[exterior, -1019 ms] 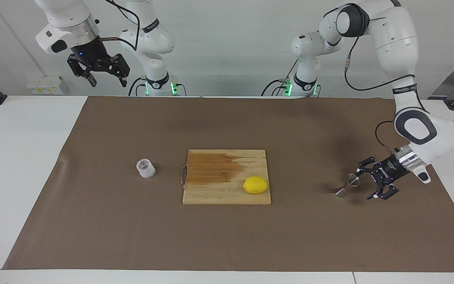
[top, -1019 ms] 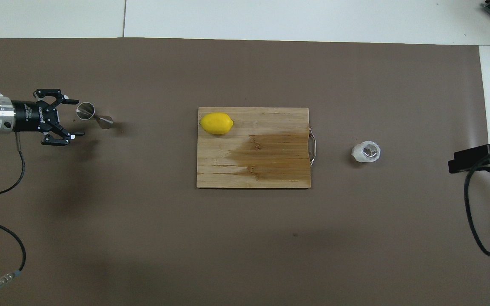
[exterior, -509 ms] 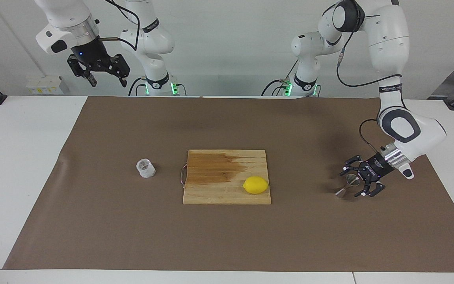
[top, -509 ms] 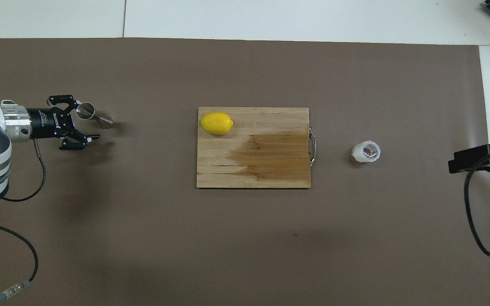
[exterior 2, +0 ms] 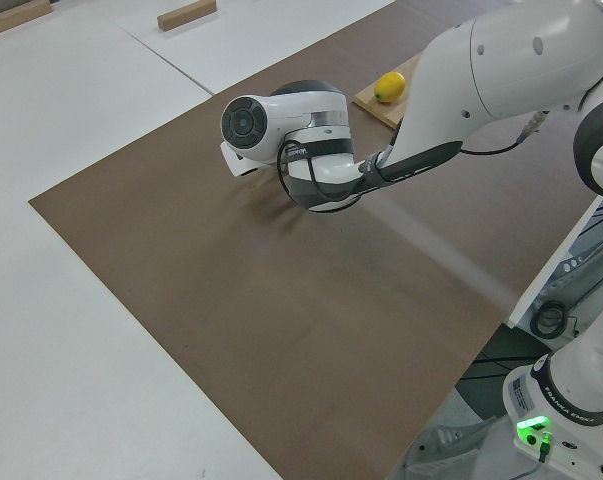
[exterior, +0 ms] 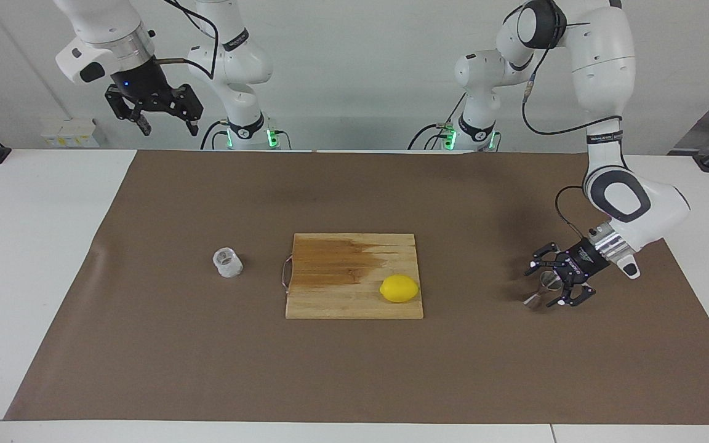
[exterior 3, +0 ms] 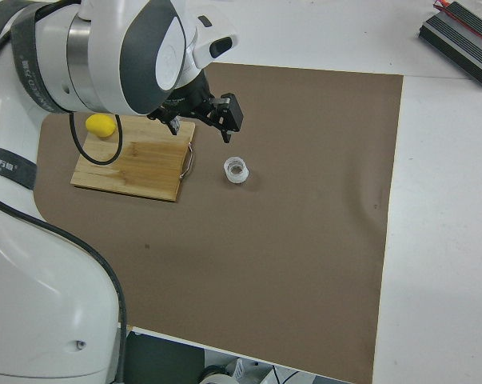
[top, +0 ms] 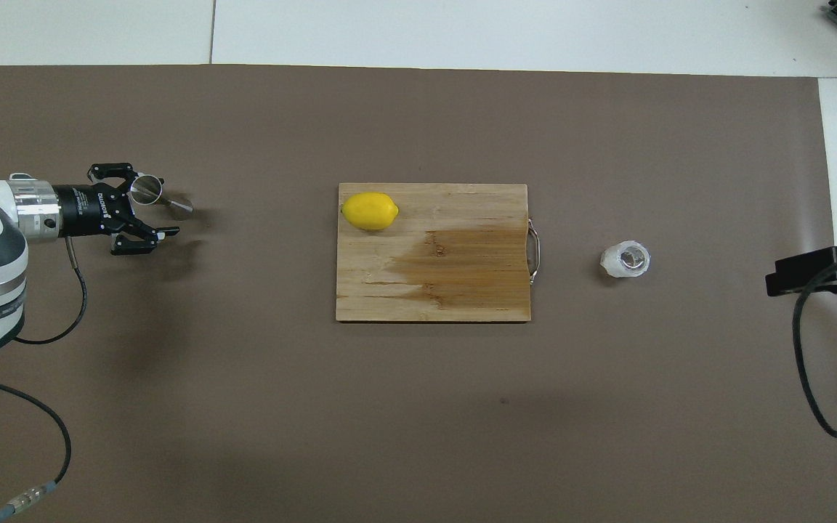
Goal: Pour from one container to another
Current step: 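Close the left gripper on the metal cup and lift it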
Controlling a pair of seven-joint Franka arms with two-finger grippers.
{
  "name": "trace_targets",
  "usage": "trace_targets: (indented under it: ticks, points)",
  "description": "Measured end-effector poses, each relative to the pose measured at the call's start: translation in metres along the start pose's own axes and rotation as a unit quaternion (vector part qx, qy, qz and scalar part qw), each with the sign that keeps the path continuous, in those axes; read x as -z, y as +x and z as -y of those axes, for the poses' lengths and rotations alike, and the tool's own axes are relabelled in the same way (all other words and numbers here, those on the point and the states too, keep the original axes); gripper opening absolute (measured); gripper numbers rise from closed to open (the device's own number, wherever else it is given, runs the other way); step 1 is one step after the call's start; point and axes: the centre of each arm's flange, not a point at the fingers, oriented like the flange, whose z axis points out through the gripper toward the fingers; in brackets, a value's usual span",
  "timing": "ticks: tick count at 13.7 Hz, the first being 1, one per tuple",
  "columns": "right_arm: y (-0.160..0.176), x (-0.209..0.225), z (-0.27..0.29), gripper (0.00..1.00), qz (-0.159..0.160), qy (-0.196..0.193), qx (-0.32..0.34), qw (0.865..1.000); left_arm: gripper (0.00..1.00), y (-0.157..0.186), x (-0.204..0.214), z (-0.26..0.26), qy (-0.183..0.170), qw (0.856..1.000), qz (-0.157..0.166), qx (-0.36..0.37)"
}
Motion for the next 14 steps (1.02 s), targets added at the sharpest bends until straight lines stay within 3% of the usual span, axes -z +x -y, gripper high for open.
trace_targets:
  ticks: [1, 5, 6, 10, 14]
  points:
    - [0.0, 0.0, 0.0, 1.0, 0.0, 0.0, 0.0, 1.0, 0.86, 0.0, 0.0, 0.0, -0.003, 1.0, 0.003, 0.003]
    - [0.0, 0.0, 0.0, 1.0, 0.0, 0.0, 0.0, 1.0, 0.32, 0.002, 0.004, -0.003, -0.018, 1.0, 0.016, 0.018]
    - [0.0, 0.0, 0.0, 1.0, 0.0, 0.0, 0.0, 1.0, 0.23, 0.003, 0.005, -0.003, -0.021, 0.999, 0.02, 0.023]
    - [0.0, 0.0, 0.0, 1.0, 0.0, 0.0, 0.0, 1.0, 0.23, -0.001, 0.016, -0.006, -0.041, 0.998, 0.042, 0.038]
    - [0.0, 0.0, 0.0, 1.0, 0.0, 0.0, 0.0, 1.0, 0.23, -0.062, 0.033, 0.005, -0.059, 0.997, 0.051, 0.008]
